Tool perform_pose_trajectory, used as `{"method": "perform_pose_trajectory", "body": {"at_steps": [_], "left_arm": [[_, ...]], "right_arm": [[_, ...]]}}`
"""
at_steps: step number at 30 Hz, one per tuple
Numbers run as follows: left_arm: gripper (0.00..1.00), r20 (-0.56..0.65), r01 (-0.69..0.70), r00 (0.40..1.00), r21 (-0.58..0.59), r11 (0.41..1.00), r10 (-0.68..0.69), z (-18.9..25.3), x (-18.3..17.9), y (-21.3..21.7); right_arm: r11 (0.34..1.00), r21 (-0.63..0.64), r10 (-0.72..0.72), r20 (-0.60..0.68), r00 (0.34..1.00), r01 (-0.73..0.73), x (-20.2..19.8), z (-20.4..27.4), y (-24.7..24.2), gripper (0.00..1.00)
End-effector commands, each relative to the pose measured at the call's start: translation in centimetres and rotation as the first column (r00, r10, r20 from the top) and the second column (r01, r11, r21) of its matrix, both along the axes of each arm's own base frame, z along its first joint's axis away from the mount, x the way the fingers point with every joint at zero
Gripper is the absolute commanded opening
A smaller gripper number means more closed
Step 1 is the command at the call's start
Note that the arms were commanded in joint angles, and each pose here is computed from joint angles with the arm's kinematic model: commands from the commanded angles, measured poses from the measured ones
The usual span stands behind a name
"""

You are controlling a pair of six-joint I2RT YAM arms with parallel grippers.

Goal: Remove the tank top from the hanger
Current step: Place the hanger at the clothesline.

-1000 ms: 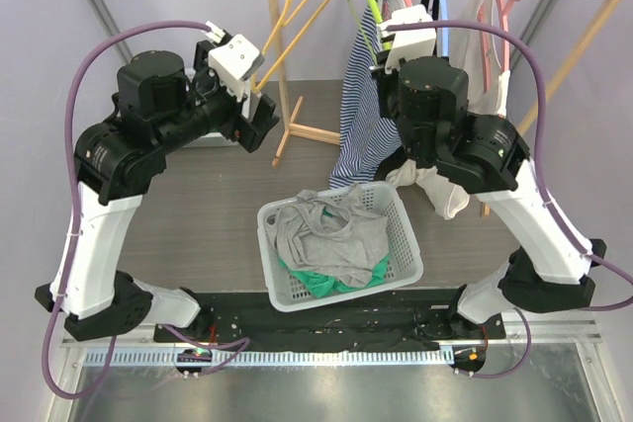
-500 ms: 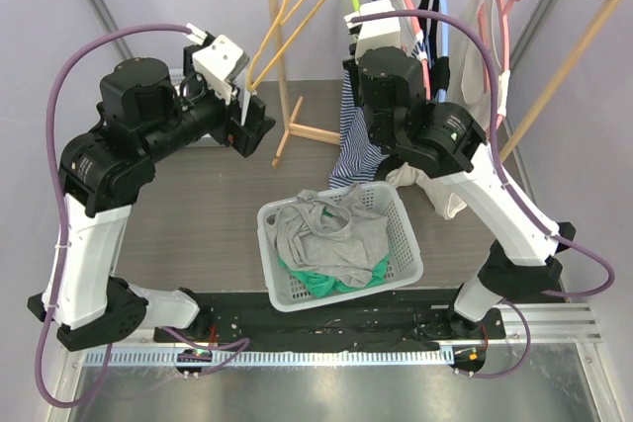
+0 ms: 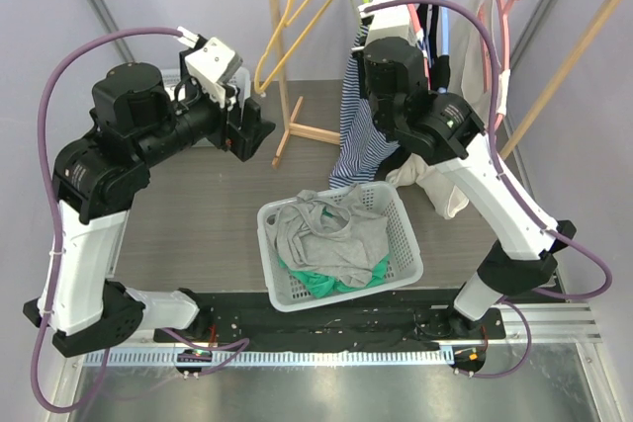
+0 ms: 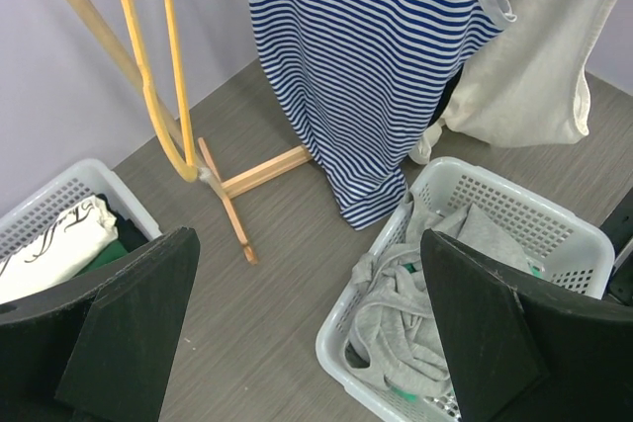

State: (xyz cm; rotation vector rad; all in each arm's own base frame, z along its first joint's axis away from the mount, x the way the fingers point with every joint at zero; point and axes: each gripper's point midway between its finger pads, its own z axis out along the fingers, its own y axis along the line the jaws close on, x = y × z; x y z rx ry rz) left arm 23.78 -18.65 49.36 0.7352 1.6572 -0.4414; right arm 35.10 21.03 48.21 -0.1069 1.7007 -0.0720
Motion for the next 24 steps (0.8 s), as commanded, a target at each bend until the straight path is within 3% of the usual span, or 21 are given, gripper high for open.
{"method": "perform_pose_trajectory", "body": {"at_steps": [1,14,17,18,21,24], "left_arm": [[1.00,0.029,0.014,1.000,-0.056,0.998,-0.012,1.5,-0.7,0.0],[1.00,0.023,0.020,1.000,-0.052,0.998,-0.019,1.0,-0.4,-0.3],[1.00,0.024,0.021,1.000,-0.053,0.998,-0.020,1.1,-0.4,-0.4],[0.99,0.026,0.020,0.999,-0.052,0.998,-0.019,1.2,-0.4,-0.3],[1.00,0.034,0.020,0.999,-0.053,0.998,-0.018,1.4,-0.4,-0.2],[1.00,0.043,0.022,0.999,-0.058,0.998,-0.019,1.7,-0.5,-0.2]], "right_arm": [[0.993,0.111,0.020,0.035,0.999,-0.024,0.5,1.1,0.1,0.01],[0.983,0.114,0.146,-0.003,0.989,-0.144,1.7,0.2,3.9,0.01],[0.987,0.095,0.136,-0.026,0.990,-0.133,1.6,0.2,3.6,0.26],[0.986,0.104,0.134,-0.020,0.991,-0.131,0.9,0.7,2.9,0.42],[0.979,0.143,0.147,-0.012,0.989,-0.144,-0.6,1.4,1.8,0.64],[0.962,0.201,0.188,0.014,0.982,-0.187,-3.5,3.0,-0.2,0.73]]}}
